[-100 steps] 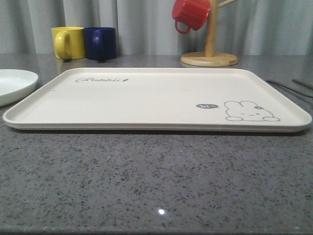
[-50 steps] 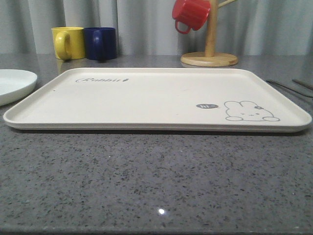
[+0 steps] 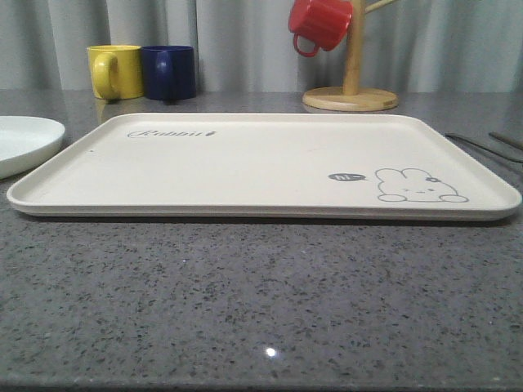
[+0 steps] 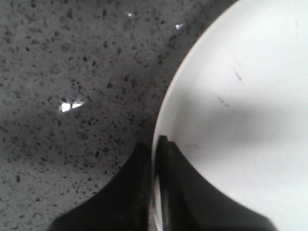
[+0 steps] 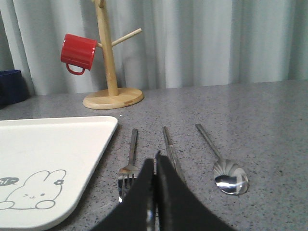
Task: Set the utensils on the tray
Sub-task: 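Grasp the rim of the white plate with the left gripper, then lift the white plate and lower it onto the tray, left gripper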
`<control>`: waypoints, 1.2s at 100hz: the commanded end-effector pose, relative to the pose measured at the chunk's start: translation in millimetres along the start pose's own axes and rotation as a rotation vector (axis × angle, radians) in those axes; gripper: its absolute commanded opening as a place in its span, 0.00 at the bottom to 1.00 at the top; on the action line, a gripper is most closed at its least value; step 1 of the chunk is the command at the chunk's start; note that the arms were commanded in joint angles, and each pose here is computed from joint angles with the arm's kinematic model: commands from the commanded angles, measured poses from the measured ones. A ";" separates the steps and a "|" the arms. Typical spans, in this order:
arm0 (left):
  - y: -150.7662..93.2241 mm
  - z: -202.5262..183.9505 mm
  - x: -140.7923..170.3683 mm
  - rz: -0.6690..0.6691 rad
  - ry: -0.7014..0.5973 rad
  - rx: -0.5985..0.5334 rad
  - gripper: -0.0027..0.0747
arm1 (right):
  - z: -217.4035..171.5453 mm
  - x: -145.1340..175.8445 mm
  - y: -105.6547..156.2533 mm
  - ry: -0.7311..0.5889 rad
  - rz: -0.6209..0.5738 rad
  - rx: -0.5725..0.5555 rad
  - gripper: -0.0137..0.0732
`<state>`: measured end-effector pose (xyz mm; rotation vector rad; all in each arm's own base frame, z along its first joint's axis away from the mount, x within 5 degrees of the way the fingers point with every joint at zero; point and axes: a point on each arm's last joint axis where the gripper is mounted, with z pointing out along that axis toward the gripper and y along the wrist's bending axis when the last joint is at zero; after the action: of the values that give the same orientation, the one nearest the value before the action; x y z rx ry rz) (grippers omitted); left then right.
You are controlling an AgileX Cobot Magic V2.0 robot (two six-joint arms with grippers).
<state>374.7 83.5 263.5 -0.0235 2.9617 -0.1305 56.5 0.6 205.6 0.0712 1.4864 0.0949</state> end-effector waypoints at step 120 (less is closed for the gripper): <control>-187.6 -54.5 -2.0 0.402 -0.223 0.390 0.01 | -2.9 -15.3 1.5 -0.125 -0.013 -0.009 0.08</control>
<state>370.0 -85.4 312.3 0.5628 2.7104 -0.5611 56.5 0.6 205.6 0.0712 1.4864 0.0949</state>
